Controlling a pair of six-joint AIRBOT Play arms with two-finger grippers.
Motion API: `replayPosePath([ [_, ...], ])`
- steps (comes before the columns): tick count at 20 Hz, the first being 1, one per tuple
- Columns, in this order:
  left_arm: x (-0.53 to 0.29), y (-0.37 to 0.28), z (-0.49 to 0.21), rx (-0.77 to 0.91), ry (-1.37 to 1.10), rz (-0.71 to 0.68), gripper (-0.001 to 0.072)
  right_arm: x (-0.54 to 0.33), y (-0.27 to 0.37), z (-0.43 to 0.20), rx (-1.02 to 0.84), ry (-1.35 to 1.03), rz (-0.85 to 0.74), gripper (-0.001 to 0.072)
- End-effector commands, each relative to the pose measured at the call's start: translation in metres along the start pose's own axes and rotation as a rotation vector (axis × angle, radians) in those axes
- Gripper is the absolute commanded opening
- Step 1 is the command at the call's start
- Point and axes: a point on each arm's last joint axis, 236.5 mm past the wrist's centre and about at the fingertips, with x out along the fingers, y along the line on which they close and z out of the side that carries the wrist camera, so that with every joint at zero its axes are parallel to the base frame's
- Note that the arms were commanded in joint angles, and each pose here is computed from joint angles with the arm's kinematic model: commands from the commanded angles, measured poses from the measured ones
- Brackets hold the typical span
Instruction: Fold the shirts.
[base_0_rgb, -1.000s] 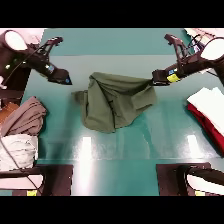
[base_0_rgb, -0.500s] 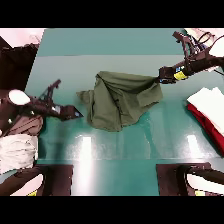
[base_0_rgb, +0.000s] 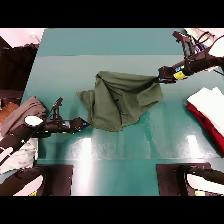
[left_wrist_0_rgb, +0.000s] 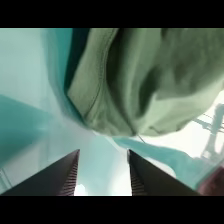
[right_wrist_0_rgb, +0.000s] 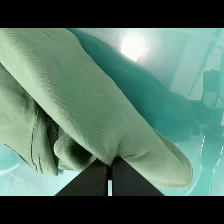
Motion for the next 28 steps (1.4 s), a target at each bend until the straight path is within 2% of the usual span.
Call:
replayPosePath([
  [1, 0.011, 0.002, 0.008, 0.001, -0.076, 0.044, 0.0369, 0.0, 0.001, -0.002, 0.0, 0.008, 0.003, 0.0012],
  [5, 0.016, -0.003, 0.014, 0.005, -0.121, 0.049, 0.0369, 0.0, 0.002, -0.002, 0.001, 0.007, 0.009, 0.0012],
  [13, 0.041, -0.011, 0.025, -0.036, -0.055, 0.038, 0.0363, 0.0, 0.003, -0.012, 0.001, 0.053, 0.011, 0.0012],
  [14, 0.041, -0.016, 0.031, -0.029, -0.063, 0.03, 0.0243, -0.001, 0.003, -0.013, 0.0, 0.052, 0.011, 0.0012],
  [15, 0.04, -0.021, 0.036, -0.019, -0.073, 0.024, 0.007, -0.002, 0.004, -0.012, -0.001, 0.049, 0.011, 0.0012],
  [19, 0.036, -0.038, 0.044, 0.007, -0.076, -0.011, 0.0029, -0.017, 0.005, -0.009, -0.011, 0.007, 0.004, 0.0012],
  [22, 0.0, -0.091, 0.074, 0.141, -0.116, -0.124, 0.0029, -0.052, 0.003, -0.001, -0.008, -0.099, -0.015, 0.0012],
  [24, -0.052, -0.145, 0.105, 0.282, -0.194, -0.208, 0.0029, -0.089, 0.0, 0.01, -0.004, -0.225, -0.034, 0.0012],
  [28, -0.194, -0.264, 0.124, 0.673, -0.397, -0.281, 0.0028, -0.188, 0.017, 0.028, -0.055, -0.51, -0.076, 0.0012],
])
